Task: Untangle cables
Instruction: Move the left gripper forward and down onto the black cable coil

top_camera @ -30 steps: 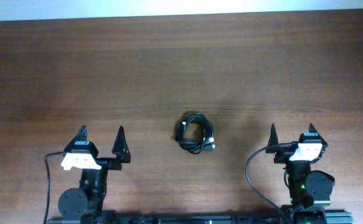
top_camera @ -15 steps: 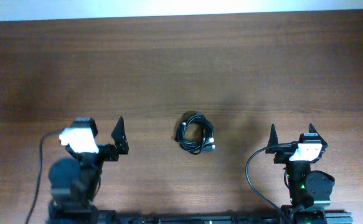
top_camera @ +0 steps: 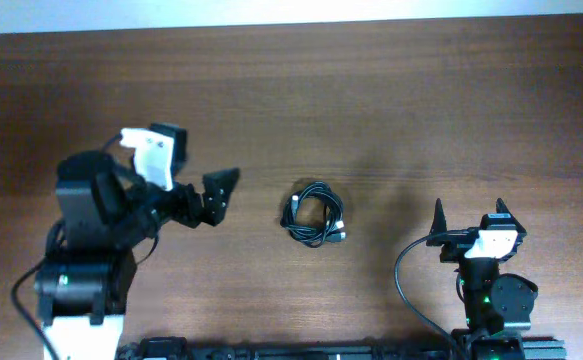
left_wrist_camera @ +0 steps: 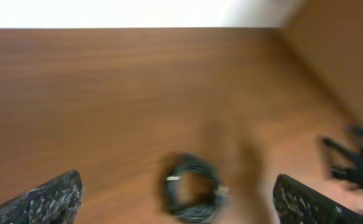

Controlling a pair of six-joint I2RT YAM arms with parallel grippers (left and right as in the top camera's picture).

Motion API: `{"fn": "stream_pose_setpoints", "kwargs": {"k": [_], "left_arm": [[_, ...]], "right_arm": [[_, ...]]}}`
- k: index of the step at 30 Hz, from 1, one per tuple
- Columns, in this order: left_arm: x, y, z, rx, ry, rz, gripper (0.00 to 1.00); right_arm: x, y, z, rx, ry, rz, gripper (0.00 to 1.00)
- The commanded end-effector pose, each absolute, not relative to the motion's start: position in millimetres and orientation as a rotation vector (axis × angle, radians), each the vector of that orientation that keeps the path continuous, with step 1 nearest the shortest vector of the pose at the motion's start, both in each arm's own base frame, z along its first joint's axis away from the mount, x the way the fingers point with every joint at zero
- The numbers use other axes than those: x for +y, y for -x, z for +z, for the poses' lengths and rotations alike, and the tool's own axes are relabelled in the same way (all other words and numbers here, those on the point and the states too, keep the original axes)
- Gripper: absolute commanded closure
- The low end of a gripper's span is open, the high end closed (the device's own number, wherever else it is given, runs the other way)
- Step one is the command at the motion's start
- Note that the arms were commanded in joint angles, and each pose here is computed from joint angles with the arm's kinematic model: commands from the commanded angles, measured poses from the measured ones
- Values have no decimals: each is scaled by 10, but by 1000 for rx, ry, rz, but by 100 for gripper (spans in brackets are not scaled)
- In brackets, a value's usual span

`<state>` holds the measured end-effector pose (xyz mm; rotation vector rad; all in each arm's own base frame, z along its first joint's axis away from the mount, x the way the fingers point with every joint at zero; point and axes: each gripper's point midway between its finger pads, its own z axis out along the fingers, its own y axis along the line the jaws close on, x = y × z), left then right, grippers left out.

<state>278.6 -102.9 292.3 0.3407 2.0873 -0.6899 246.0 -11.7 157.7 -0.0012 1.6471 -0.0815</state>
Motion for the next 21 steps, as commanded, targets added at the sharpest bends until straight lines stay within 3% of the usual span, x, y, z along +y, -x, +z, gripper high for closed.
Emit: {"fn": "stream_pose_setpoints", "kwargs": {"k": [1, 5, 8, 13, 17, 21], "left_arm": [[-1400, -2669, 3039, 2014, -512, -1018, 1], [-1458, -2844, 2762, 2127, -451, -1051, 0], [-1413, -3069, 2354, 2341, -181, -956, 0], [-1360, -3222, 1819, 2536, 138, -617, 9], [-1585, -3125, 1471, 2626, 95, -386, 11], [-1789, -3028, 1064, 2707, -34, -198, 4]], "right_arm": [[-113, -2459, 1549, 1653, 6, -80, 2], [-113, -2459, 1549, 1653, 6, -80, 1], [-113, -2459, 1549, 1653, 6, -80, 1], [-113, -2459, 1549, 1653, 6, -80, 1], [-113, -2459, 1549, 1653, 6, -80, 1], [-113, -2459, 1549, 1653, 6, -80, 1]]}}
